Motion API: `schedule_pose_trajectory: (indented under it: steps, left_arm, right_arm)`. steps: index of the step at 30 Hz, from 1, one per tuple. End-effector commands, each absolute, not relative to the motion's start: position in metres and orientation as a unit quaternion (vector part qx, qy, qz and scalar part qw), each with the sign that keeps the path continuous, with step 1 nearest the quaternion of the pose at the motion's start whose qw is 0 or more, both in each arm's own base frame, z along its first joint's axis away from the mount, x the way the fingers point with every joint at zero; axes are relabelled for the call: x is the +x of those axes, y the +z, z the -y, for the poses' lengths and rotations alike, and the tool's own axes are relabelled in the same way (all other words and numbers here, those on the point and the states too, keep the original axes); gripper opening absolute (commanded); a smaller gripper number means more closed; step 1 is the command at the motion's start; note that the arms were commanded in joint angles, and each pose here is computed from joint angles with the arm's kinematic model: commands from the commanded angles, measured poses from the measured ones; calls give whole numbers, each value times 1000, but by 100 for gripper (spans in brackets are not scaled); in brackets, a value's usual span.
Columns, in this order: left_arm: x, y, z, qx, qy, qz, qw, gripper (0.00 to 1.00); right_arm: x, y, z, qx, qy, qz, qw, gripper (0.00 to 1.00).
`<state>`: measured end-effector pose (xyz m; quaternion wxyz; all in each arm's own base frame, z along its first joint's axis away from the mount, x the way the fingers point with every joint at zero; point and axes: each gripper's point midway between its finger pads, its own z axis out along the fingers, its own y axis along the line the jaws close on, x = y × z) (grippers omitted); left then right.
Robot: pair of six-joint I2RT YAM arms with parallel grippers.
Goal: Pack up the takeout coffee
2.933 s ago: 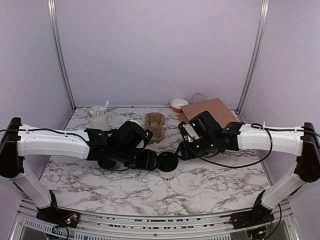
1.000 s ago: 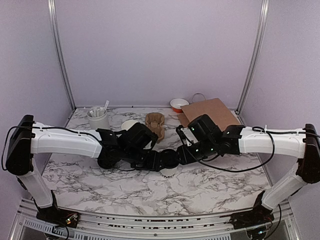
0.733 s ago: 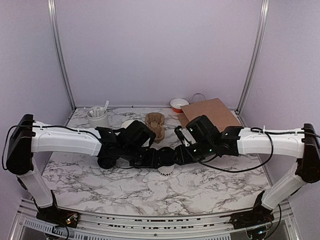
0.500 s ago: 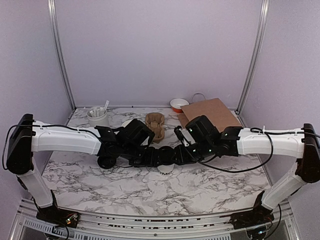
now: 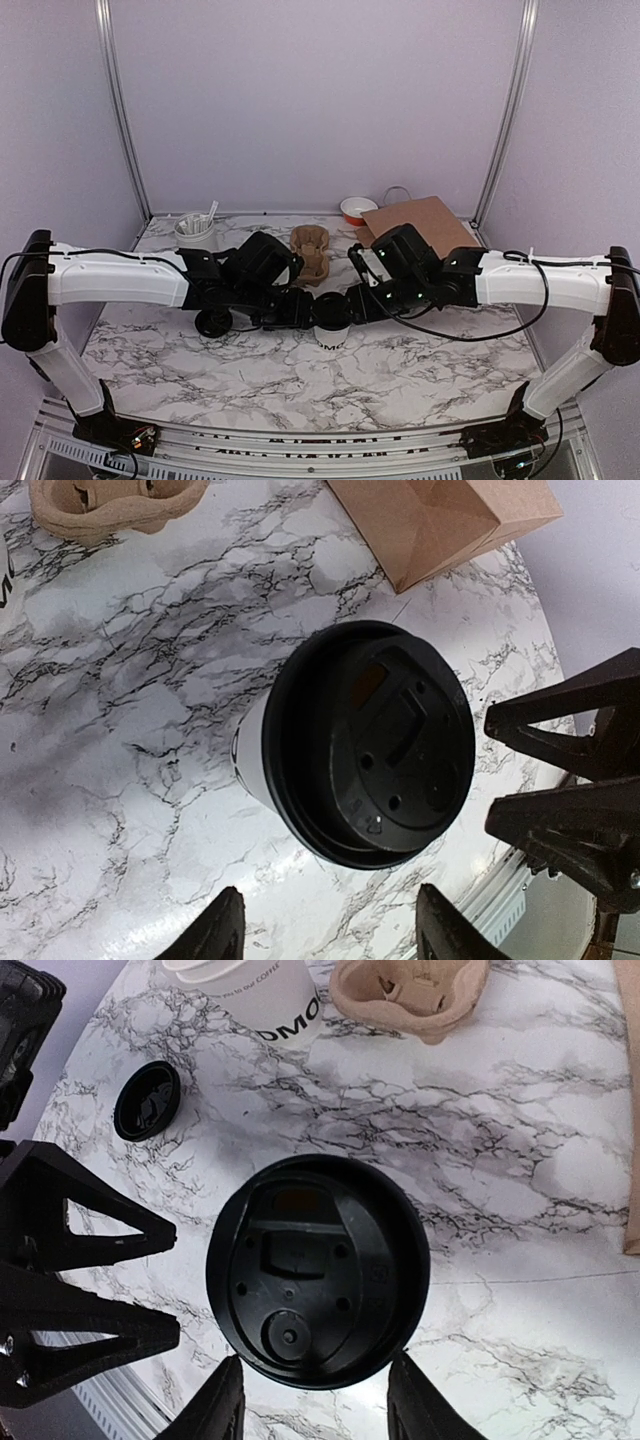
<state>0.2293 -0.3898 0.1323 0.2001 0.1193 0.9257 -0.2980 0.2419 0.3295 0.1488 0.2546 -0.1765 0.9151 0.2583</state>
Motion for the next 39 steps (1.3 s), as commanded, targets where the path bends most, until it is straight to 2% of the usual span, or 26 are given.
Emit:
schedule_pose_trajectory:
  steps: [1, 7, 18, 39]
  left_arm:
    - [243, 148, 376, 93, -300, -923, 222, 59]
    - [261, 156, 375, 86, -301, -920, 236, 57]
    - [276, 164, 390, 133, -301, -911, 247, 53]
    - [289, 154, 394, 164, -256, -917, 257, 47]
  right_arm:
    - [256, 173, -335, -196, 278, -898, 280, 48]
    - [264, 171, -334, -189, 285, -898, 278, 49]
    - [270, 159, -328, -160, 276, -907, 274, 35]
    - [295, 148, -354, -220, 250, -898, 287, 30]
